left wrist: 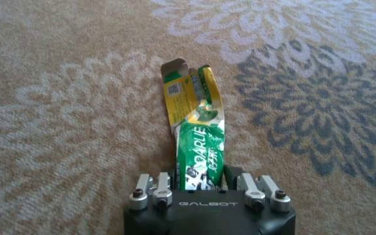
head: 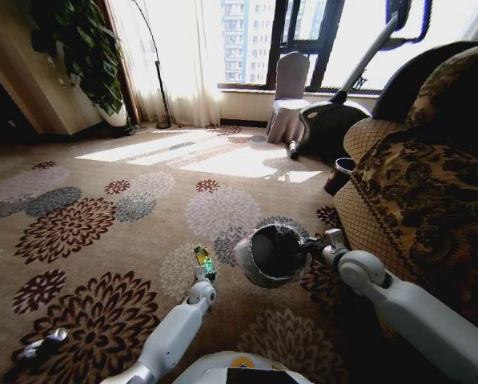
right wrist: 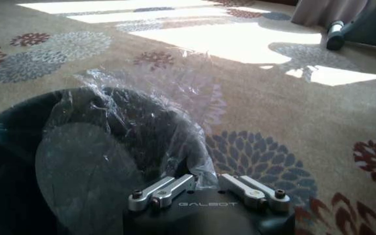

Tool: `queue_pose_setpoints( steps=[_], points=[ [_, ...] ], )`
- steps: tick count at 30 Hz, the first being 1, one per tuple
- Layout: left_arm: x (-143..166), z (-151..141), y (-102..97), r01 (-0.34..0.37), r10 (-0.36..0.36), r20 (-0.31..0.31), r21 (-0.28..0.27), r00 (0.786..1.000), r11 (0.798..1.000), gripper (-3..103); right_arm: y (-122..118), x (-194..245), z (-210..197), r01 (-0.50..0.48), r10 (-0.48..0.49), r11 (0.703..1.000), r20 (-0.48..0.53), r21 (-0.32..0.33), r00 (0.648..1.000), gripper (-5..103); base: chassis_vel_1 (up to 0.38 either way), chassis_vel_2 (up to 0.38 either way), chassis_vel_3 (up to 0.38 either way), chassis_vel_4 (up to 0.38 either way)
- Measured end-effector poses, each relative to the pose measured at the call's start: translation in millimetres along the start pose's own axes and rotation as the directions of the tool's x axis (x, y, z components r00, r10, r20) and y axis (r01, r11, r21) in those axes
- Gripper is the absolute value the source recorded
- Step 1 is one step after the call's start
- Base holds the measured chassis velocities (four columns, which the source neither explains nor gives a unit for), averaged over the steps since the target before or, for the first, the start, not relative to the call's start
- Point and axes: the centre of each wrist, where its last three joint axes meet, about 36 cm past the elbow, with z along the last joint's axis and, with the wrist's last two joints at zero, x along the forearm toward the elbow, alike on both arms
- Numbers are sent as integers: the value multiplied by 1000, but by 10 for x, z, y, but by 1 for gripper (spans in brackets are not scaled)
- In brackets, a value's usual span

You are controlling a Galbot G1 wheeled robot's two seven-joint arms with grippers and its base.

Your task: Pick up the trash from the ground and place it into the trash bin.

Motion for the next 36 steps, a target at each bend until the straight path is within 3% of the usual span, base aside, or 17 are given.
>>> queue_pose_setpoints(
  steps=[9,11,15,17,18,20,21,22,23,24,27,28,30,31,32,35,36],
  points=[
    [-18,-25,-3,-1,1,12,17,1000,1000,16,-7,40,-1,0,0,1000,6,2,1000,1,0,0,0,0],
    [-17,-22,-2,0,-1,24,13,1000,1000,16,-4,45,0,1,-1,1000,7,1,1000,1,0,0,0,0],
    [82,-79,44,-15,22,152,-48,988,999,2,1,51,2,-4,4,1000,11,-4,1000,1,0,0,0,0],
    [323,-291,103,-64,97,296,-120,950,991,1,5,49,1,-7,7,1000,14,-7,1000,1,0,0,0,0],
    [323,-291,103,-64,97,296,-120,950,991,1,5,49,1,-7,7,1000,14,-7,1000,1,0,0,0,0],
    [699,-635,171,-113,190,445,-193,875,975,0,6,30,-3,-10,10,1000,16,-11,1000,1,0,0,0,0],
    [699,-635,171,-113,190,445,-193,875,975,0,6,30,-3,-10,10,1000,16,-11,1000,1,0,0,0,0],
    [898,-795,198,-135,233,502,-223,833,965,0,7,10,-3,-12,12,1000,16,-13,1000,1,0,0,0,0],
    [1218,-1033,230,-177,305,569,-269,764,947,0,19,-21,2,-10,10,1000,13,-14,1000,1,0,0,0,0],
    [1218,-1033,230,-177,305,569,-269,764,947,0,19,-21,2,-10,10,1000,13,-14,1000,1,0,0,0,0],
    [1880,-1519,217,-294,483,636,-386,602,874,0,98,-91,55,7,-7,1000,-5,-4,1000,1,0,0,0,0],
    [1880,-1519,217,-294,483,636,-386,602,874,0,98,-91,55,7,-7,1000,-5,-4,1000,1,0,0,0,0],
    [2072,-1642,111,-369,583,611,-451,536,813,0,147,-114,94,18,-18,1000,-20,4,1000,1,0,0,0,0],
    [2103,-1650,61,-400,618,592,-472,517,786,0,161,-120,104,22,-22,1000,-25,6,999,1,0,0,0,0],
    [2103,-1650,61,-400,618,592,-472,517,786,0,161,-120,104,22,-22,1000,-25,6,999,1,0,0,0,0],
    [2052,-1597,-249,-501,730,512,-530,453,683,0,188,-142,95,26,-26,1000,-31,13,999,1,0,0,0,0],
    [2052,-1597,-249,-501,730,512,-530,453,683,0,188,-142,95,26,-26,1000,-31,13,999,1,0,0,0,0]
  ],
)
